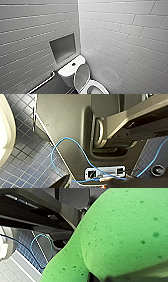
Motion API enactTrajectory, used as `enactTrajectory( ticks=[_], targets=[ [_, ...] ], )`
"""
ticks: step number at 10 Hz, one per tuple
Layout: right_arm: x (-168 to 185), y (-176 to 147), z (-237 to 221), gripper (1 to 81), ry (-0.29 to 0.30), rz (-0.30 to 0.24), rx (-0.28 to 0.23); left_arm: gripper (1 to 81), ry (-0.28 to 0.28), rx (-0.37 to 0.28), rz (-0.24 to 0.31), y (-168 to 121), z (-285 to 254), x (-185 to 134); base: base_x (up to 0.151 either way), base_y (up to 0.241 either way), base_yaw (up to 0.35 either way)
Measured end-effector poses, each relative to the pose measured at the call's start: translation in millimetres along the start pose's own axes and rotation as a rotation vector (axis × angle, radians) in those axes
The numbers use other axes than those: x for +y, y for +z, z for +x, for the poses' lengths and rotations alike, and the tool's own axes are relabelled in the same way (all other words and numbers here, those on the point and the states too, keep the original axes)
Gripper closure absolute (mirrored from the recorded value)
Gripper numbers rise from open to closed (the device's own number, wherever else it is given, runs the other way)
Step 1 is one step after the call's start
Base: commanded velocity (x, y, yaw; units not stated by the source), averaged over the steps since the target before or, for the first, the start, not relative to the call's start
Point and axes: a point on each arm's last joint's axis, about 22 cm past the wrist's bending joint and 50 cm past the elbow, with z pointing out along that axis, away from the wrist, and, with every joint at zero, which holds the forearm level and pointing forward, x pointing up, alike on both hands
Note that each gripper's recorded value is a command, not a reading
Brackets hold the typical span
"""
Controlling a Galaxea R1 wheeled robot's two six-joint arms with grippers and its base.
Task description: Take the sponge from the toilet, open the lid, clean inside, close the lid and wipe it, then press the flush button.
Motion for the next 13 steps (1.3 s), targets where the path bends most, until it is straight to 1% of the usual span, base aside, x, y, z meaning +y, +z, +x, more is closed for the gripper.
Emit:
enactTrajectory(
  ticks=[1, 2, 4, 8, 10, 11, 12, 13],
  targets=[
    [-1.5, -1.4, 5.8, 81.1, -0.011, -0.001, 0.02, 1.0, 0.008, 0.027, -0.017, 0.6, 7.7, 11.3, 0.0, 0.0, 0.0],
    [0.1, -2.4, 4.3, 81.1, -0.02, -0.014, 0.021, 1.0, 0.014, 0.043, -0.018, -1.2, 7.1, 11.8, 0.0, 0.0, 0.0],
    [-2.2, -3.7, 8.8, 81.1, -0.038, -0.019, 0.049, 1.0, 0.026, 0.063, 0.017, -5.5, 7.4, 0.6, 0.0, 0.0, 0.0],
    [-8.0, -4.1, -22.5, 81.1, -0.029, -0.014, 0.024, 1.0, 0.019, 0.04, 0.024, -9.1, -21.0, -1.5, 0.0, 0.0, 0.0],
    [-9.5, -6.9, -42.2, 81.1, -0.013, -0.016, -0.019, 1.0, 0.003, -0.004, 0.023, -11.1, -42.6, 2.4, 0.0, 0.0, 0.0],
    [-10.1, -9.6, -43.3, 81.1, -0.009, -0.018, -0.035, 1.0, -0.003, -0.022, 0.024, -12.7, -45.0, 5.2, 0.0, 0.0, 0.0],
    [-11.9, -10.5, -29.6, 81.1, -0.013, -0.016, -0.026, 1.0, 0.0, -0.011, 0.023, -13.6, -30.0, 6.9, 0.0, 0.0, 0.0],
    [-14.1, -10.0, -9.5, 81.1, -0.024, -0.012, -0.003, 1.0, 0.009, 0.014, 0.02, -13.7, -7.6, 8.5, 0.0, 0.0, 0.0]
  ],
)
